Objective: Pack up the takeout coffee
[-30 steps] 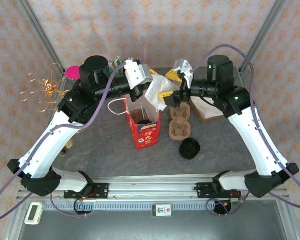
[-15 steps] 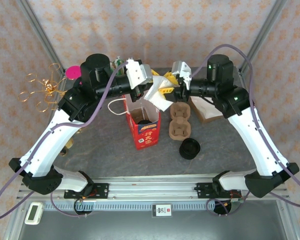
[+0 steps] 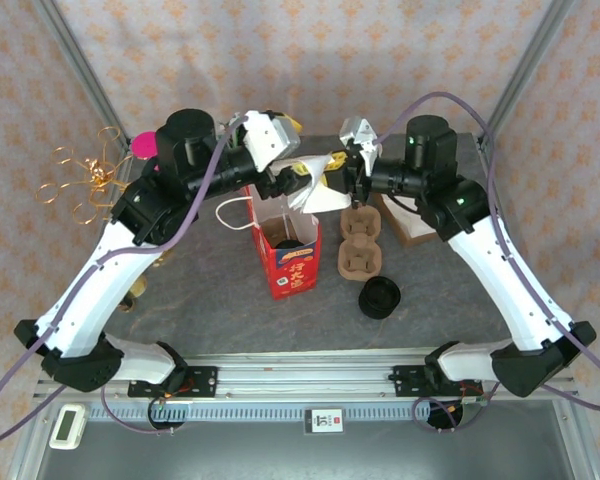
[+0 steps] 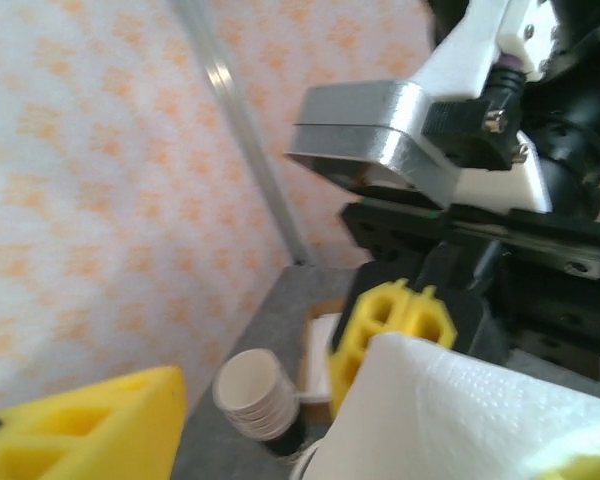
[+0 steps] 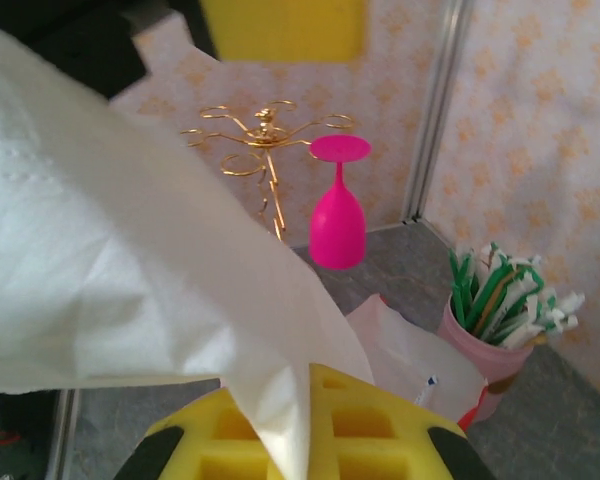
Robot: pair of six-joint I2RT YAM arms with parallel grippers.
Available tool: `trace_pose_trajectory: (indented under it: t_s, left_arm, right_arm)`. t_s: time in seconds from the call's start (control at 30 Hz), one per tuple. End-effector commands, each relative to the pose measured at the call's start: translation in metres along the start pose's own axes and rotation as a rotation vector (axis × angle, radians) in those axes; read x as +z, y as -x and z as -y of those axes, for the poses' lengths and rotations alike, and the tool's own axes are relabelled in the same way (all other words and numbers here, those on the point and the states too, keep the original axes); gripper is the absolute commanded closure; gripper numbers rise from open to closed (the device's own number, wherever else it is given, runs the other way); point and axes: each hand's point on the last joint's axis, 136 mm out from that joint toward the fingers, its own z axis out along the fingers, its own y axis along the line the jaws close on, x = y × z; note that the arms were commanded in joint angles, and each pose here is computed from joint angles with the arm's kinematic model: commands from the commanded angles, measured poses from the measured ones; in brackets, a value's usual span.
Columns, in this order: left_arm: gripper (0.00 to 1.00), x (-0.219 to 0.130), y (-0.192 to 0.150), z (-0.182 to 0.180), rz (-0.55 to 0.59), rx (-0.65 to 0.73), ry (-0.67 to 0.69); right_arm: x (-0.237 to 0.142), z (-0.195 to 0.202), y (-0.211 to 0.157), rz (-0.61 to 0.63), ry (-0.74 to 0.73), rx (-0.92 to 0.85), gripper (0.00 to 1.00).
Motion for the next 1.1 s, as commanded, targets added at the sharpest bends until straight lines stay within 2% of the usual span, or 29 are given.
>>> trace_pose_trajectory:
  t_s: [0.0, 0.1, 0.2, 0.27, 0.37, 0.47, 0.57, 0.63, 0.73, 0.8, 0.93, 1.07]
  left_arm:
    - [0.27, -0.049, 0.024, -0.049, 0.077, -0.114, 0.324]
    - [0.22, -0.085, 0.01, -0.074, 0.084, -0.296, 0.543]
    - [0.2, -0.105, -0.017, -0.082, 0.048, -0.48, 0.665]
    - [0.2, -0.104, -0.036, -0.077, 0.018, -0.578, 0.666]
    - [0.2, -0.106, -0.069, -0.071, -0.039, -0.704, 0.716]
    - [0.22, -0.111, -0.107, -0.067, -0.111, -0.795, 0.796]
    - [0.23, -0.105, -0.138, -0.057, -0.19, -0.86, 0.809]
    - [0.28, -0.101, -0.153, -0.051, -0.221, -0.906, 0.815]
    - [0.29, -0.094, -0.179, -0.042, -0.267, -0.929, 0.814]
    - [0.31, -0.092, -0.196, -0.039, -0.279, -0.995, 0.834]
    - [0.33, -0.076, -0.221, -0.031, -0.272, -1.063, 0.784]
    - [0.33, -0.062, -0.236, -0.032, -0.258, -1.12, 0.745]
  right_arm:
    - [-0.011, 0.022, 0.026, 0.108, -0.179, 0.138, 1.0]
    - [-0.012, 0.035, 0.029, 0.154, -0.263, 0.271, 1.0]
    - [-0.002, 0.034, 0.032, 0.199, -0.324, 0.387, 1.0]
    - [0.003, 0.037, 0.032, 0.233, -0.379, 0.45, 1.0]
    - [0.019, 0.028, 0.028, 0.27, -0.355, 0.545, 1.0]
    - [0.035, 0.024, 0.011, 0.235, -0.434, 0.554, 1.0]
    - [0.048, 0.023, -0.001, 0.201, -0.475, 0.566, 1.0]
    - [0.055, 0.024, -0.006, 0.191, -0.503, 0.564, 1.0]
    - [0.064, 0.024, -0.017, 0.18, -0.537, 0.559, 1.0]
    - [0.064, 0.027, -0.028, 0.174, -0.598, 0.546, 1.0]
    - [0.079, 0.027, -0.043, 0.158, -0.589, 0.524, 1.0]
    - [0.086, 0.035, -0.054, 0.108, -0.643, 0.475, 1.0]
